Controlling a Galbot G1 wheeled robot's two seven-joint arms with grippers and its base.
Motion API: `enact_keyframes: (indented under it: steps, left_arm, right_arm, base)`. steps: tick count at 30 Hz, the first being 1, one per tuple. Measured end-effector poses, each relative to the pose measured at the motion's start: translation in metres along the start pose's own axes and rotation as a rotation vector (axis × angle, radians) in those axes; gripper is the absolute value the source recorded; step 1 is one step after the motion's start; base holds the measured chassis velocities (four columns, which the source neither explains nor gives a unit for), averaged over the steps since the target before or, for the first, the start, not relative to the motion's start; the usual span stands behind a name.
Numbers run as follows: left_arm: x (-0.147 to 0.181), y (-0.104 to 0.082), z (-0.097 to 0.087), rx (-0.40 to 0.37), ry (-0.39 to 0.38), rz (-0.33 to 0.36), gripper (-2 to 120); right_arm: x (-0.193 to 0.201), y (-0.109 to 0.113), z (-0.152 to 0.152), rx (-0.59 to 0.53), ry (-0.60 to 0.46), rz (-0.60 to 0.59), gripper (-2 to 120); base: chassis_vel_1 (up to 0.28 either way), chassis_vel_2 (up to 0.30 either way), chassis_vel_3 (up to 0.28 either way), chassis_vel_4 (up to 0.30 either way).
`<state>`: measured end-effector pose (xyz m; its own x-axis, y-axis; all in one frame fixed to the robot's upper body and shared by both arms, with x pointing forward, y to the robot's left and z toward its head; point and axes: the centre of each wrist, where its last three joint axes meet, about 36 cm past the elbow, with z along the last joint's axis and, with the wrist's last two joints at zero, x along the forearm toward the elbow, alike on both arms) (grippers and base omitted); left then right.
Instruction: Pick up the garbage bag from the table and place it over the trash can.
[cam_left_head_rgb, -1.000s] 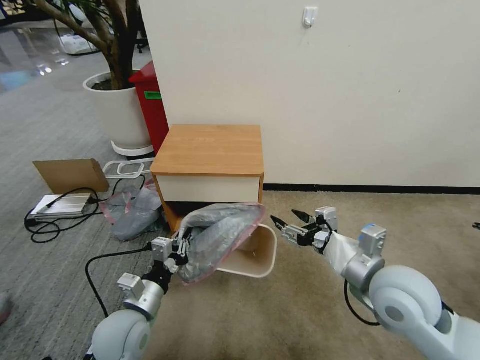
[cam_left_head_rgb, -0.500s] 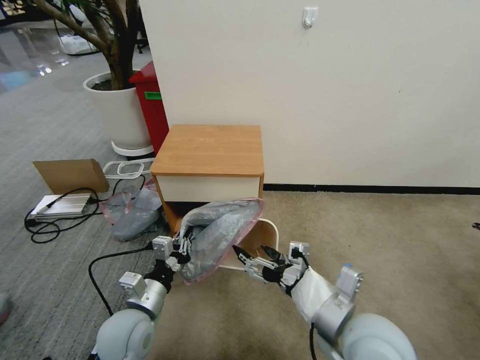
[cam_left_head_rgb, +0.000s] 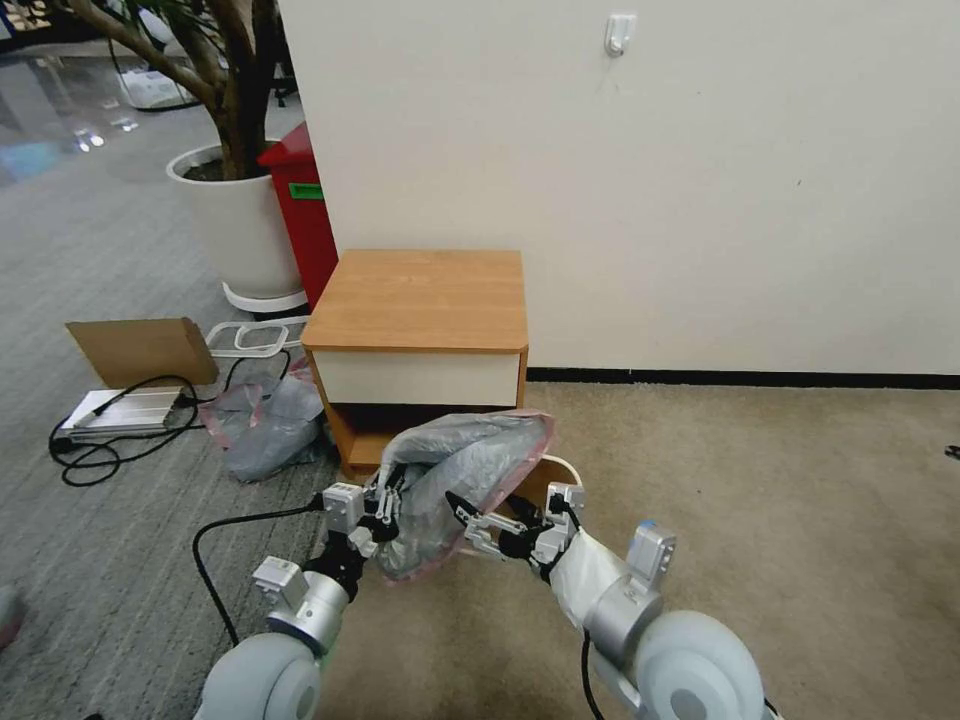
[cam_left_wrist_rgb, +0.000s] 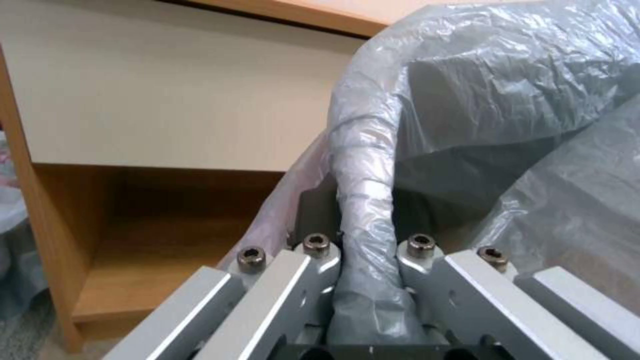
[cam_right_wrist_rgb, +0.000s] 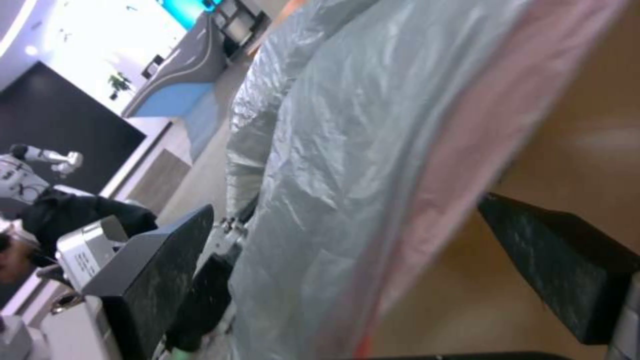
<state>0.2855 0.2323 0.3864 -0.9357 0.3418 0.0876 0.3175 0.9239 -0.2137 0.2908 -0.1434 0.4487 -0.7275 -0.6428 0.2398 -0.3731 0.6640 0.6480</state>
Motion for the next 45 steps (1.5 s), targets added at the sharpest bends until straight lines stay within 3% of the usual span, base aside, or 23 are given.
enact_keyframes:
  steps: [6, 8, 33, 45]
  left_arm:
    - [0.000, -0.002, 0.002, 0.005, 0.003, 0.001, 5]
    - [0.000, -0.001, 0.002, 0.005, 0.005, 0.001, 5]
    - [-0.003, 0.005, 0.000, 0.005, -0.004, -0.022, 5]
    - [-0.008, 0.015, -0.006, 0.043, -0.009, -0.061, 5]
  right_arm:
    - [-0.008, 0.003, 0.007, -0.015, -0.007, -0.017, 98]
    - [-0.010, 0.004, 0.010, -0.016, -0.007, -0.020, 92]
    - [-0.019, 0.005, 0.015, 0.002, -0.036, -0.019, 1]
    - [-0.009, 0.000, 0.012, 0.030, -0.048, -0.011, 0]
  base:
    - [0.000, 0.000, 0.000, 0.000]
    - [0.000, 0.000, 0.000, 0.000]
    - [0.000, 0.000, 0.000, 0.000]
    - [0.000, 0.000, 0.000, 0.000]
